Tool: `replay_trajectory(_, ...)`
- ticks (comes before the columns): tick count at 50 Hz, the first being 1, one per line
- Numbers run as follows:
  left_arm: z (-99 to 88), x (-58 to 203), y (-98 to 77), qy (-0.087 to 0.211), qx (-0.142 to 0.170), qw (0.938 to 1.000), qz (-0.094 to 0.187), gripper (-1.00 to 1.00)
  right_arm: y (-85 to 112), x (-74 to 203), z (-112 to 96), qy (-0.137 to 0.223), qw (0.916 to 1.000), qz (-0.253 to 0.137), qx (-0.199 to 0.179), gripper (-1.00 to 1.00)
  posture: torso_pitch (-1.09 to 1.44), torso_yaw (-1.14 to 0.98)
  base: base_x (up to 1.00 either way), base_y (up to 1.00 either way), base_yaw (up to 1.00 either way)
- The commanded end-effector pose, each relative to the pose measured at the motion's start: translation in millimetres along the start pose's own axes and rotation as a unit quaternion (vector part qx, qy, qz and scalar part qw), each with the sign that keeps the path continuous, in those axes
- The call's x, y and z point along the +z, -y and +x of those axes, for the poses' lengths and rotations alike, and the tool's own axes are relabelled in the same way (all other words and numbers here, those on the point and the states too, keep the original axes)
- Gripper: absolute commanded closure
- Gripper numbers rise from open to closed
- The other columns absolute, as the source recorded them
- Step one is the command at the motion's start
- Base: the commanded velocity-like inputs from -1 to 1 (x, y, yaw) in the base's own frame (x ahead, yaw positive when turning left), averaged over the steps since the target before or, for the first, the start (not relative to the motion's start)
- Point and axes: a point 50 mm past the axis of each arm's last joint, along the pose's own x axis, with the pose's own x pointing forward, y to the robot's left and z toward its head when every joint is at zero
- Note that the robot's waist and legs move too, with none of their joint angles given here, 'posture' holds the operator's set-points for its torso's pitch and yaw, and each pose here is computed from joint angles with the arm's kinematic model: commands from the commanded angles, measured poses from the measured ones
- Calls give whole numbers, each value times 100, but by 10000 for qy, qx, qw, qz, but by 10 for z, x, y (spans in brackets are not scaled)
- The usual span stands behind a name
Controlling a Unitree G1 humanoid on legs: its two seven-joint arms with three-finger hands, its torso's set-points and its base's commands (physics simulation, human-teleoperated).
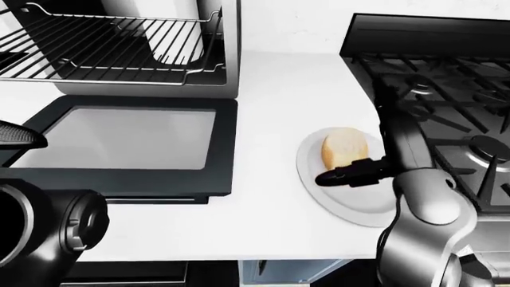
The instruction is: Place the bread on the top rack of the toaster oven.
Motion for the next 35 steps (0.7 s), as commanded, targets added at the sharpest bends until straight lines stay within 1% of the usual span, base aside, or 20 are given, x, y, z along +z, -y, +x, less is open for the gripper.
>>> replay_trajectory(1,2,43,-21,84,44,9999,68,-100,73,83,-27,263,9992,-154,-256,-100,0,0,0,0,0)
replay_trajectory(8,-13,27,-27,71,62,9999,72,-100,57,22,37,172,9995,-129,-229,-100,0,0,0,0,0)
replay_trajectory(14,-24,14,-30,63,68,9999,68,-100,61,14,39,149,9994,-168,-248,-100,0,0,0,0,0)
replay_trajectory(15,-25,15,-29,67,65,9999,64,-100,61,12,37,148,9994,-176,-250,-94,0,0,0,0,0)
replay_trajectory(16,-26,14,-32,65,71,9999,70,-100,67,15,31,148,9994,-179,-260,-50,0,0,0,0,0)
replay_trajectory(17,-26,12,-31,60,67,9999,73,-100,71,15,26,148,9994,-182,-266,-21,0,0,0,0,0)
replay_trajectory(18,-26,14,-30,68,67,9999,65,-100,75,16,24,148,9993,-182,-275,-16,0,0,0,0,0)
replay_trajectory(19,-26,13,-29,64,64,9999,69,-100,75,16,22,150,9993,-186,-275,3,0,0,0,0,0)
replay_trajectory(20,-27,9,-25,54,60,9999,72,-100,75,13,21,145,9993,-185,-276,12,0,0,0,0,0)
replay_trajectory(22,-22,15,-26,61,59,9999,73,-100,76,10,21,144,9993,-180,-283,45,0,0,0,0,0)
replay_trajectory(24,-24,14,-30,59,64,9999,80,-100,73,12,22,141,9994,-179,-277,46,0,0,0,0,0)
replay_trajectory(26,-22,16,-30,63,59,9999,77,-100,77,16,20,143,9993,-183,-277,65,0,0,0,0,0)
replay_trajectory(27,-19,22,-35,71,67,9999,74,-100,78,20,18,144,9994,-185,-268,67,0,0,0,0,0)
replay_trajectory(28,-18,23,-37,71,65,9999,78,-100,82,25,15,147,9994,-183,-274,74,0,0,0,0,0)
replay_trajectory(29,-15,28,-39,77,67,9999,74,-100,88,27,10,147,9993,-182,-278,74,0,0,0,0,0)
replay_trajectory(30,-11,33,-42,85,66,9999,74,-100,92,27,3,147,9993,-176,-286,81,0,0,0,0,0)
replay_trajectory(32,-7,39,-46,92,64,9999,72,-100,87,25,-4,147,9994,-178,-271,81,0,0,0,0,0)
replay_trajectory(34,-1,51,-53,108,65,9999,75,-100,92,29,-4,144,9994,-176,-270,98,0,0,0,0,0)
replay_trajectory(35,0,54,-58,109,72,9999,85,-100,97,39,-5,149,9993,-184,-276,97,0,0,0,0,0)
